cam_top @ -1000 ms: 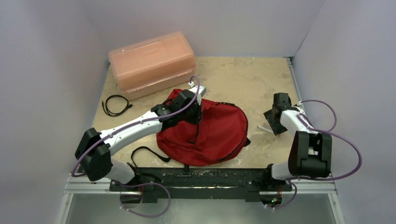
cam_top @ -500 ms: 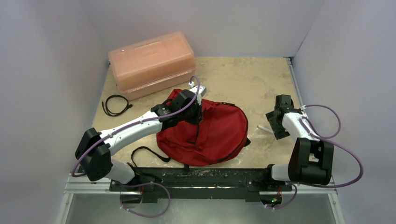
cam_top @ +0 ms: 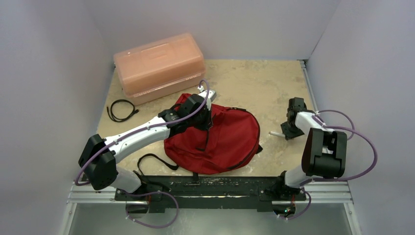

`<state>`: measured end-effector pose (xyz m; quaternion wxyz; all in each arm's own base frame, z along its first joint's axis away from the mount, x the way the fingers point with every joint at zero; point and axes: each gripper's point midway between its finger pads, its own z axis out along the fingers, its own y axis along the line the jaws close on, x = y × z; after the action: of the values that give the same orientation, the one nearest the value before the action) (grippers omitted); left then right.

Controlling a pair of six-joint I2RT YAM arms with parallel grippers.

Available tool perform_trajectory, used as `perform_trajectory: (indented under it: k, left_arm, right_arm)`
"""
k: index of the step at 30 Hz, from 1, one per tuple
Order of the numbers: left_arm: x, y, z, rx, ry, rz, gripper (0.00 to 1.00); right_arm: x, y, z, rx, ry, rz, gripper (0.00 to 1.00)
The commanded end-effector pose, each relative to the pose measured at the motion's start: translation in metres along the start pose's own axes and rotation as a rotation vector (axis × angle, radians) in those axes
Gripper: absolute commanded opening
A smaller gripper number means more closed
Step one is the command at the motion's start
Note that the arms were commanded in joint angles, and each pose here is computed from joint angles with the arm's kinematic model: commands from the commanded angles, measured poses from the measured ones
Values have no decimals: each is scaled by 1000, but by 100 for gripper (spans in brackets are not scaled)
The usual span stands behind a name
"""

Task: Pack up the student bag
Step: Pick up the stationery from the center of the board, then place the stationery in the student bag.

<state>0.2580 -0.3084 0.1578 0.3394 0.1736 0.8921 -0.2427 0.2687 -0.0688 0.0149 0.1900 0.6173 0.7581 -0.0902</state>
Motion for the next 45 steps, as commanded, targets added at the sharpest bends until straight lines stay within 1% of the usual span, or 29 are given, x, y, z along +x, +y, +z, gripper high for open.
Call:
perform_trajectory:
  k: [1,6,8,9,12,15,18,23,25,27,28,29,32,34,36,38,42,45]
  left_arm:
    - [-17,-24,-10,91,-35,-17,0]
    - [-18,-23,-10,85,-33,-20,0]
    - [-18,-23,-10,82,-31,-20,0]
    - [-17,-22,-10,76,-27,-21,0]
    - [-17,-19,-11,64,-34,-20,0]
    - [-19,-14,-12,39,-47,-22,0]
    - [-22,-10,-13,15,-75,-36,0]
    - [-26,-8,-10,2,-96,-71,0]
    - [-24,-8,-8,6,-103,-86,0]
    - [-24,-7,-7,-1,-106,-104,0]
    - [-24,-7,-7,-2,-108,-113,0]
    - [-24,-7,-7,-2,-111,-121,0]
    - [-26,-6,-8,1,-133,-144,0]
    - [-27,-4,-10,-9,-139,-156,0]
    - [-27,-3,-13,-15,-150,-163,0]
    - [-27,0,-16,-24,-161,-161,0]
    - [-28,7,-24,-59,-169,-150,0]
    - [-29,9,-29,-66,-178,-139,0]
  right_arm:
    - [19,2,19,15,70,28,34]
    - [16,3,20,7,54,20,16]
    - [13,7,19,-7,48,9,7]
    - [11,7,17,-5,43,1,1]
    - [-5,14,6,-55,-24,-54,0]
    - [-17,33,-15,-207,-75,-124,0]
    - [-27,51,-51,-403,-142,-233,0]
    - [-30,83,-129,-778,-234,-383,0]
    - [-16,101,-166,-938,-227,-463,0]
    - [11,115,-202,-1092,-177,-538,0]
    - [28,118,-222,-1171,-189,-638,0]
    - [44,120,-244,-1257,-189,-693,0]
    - [75,118,-301,-1479,-195,-721,0]
    - [96,116,-329,-1619,-148,-742,0]
    - [118,116,-335,-1666,-56,-777,0]
    - [137,117,-332,-1688,13,-777,0]
    - [171,113,-316,-1715,108,-754,0]
    - [203,106,-305,-1722,192,-793,0]
